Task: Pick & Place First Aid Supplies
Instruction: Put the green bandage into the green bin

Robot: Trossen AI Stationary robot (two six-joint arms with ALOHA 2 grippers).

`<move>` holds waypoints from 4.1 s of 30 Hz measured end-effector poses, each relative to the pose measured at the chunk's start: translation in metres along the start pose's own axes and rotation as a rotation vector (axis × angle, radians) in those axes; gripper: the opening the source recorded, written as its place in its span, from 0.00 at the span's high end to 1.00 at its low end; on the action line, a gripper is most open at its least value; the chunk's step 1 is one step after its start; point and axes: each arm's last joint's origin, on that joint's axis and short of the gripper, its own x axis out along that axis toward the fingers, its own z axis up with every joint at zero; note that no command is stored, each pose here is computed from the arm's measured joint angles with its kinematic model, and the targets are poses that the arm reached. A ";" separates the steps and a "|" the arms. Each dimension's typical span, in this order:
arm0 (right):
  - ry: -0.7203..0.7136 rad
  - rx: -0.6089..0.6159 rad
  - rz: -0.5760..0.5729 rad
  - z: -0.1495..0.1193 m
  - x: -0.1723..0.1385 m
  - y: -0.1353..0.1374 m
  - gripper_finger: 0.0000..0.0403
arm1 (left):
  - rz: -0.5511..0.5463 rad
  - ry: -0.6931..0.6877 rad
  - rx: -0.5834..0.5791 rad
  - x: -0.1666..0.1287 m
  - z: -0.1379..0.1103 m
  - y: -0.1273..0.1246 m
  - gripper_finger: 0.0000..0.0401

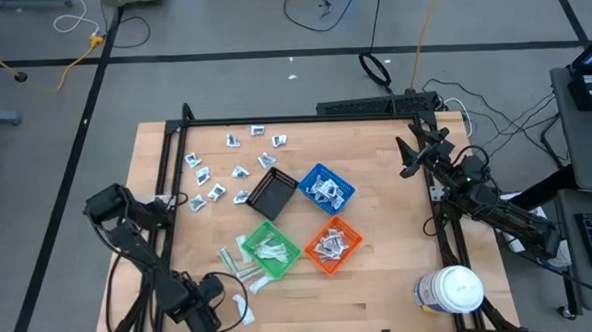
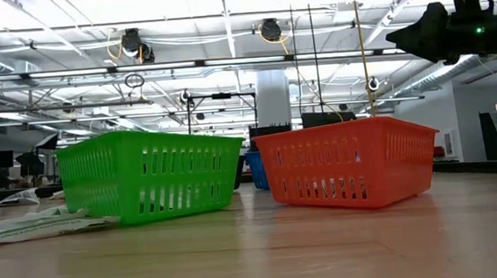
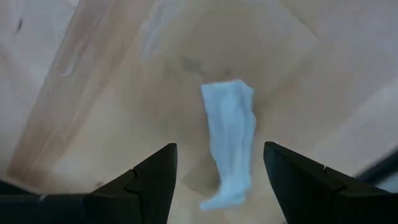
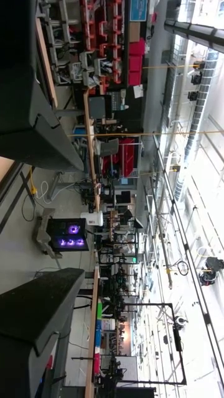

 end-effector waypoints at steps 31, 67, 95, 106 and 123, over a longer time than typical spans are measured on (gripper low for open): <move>0.000 0.000 0.000 0.000 0.000 0.000 0.35 | -0.129 -0.032 0.058 -0.070 0.016 0.021 0.99; 0.000 0.000 0.000 0.000 0.000 0.000 0.35 | -0.063 -0.031 0.414 -0.142 0.221 0.018 1.00; 0.000 0.000 0.000 0.000 0.000 0.000 0.35 | -0.007 -0.092 0.433 -0.103 0.247 -0.003 0.72; 0.000 0.000 0.000 0.000 0.000 0.000 0.35 | -0.008 -0.094 0.311 -0.105 0.246 -0.003 0.44; -0.002 0.000 0.000 0.000 0.000 0.000 0.35 | -0.017 -0.148 -0.138 -0.125 0.208 0.001 0.43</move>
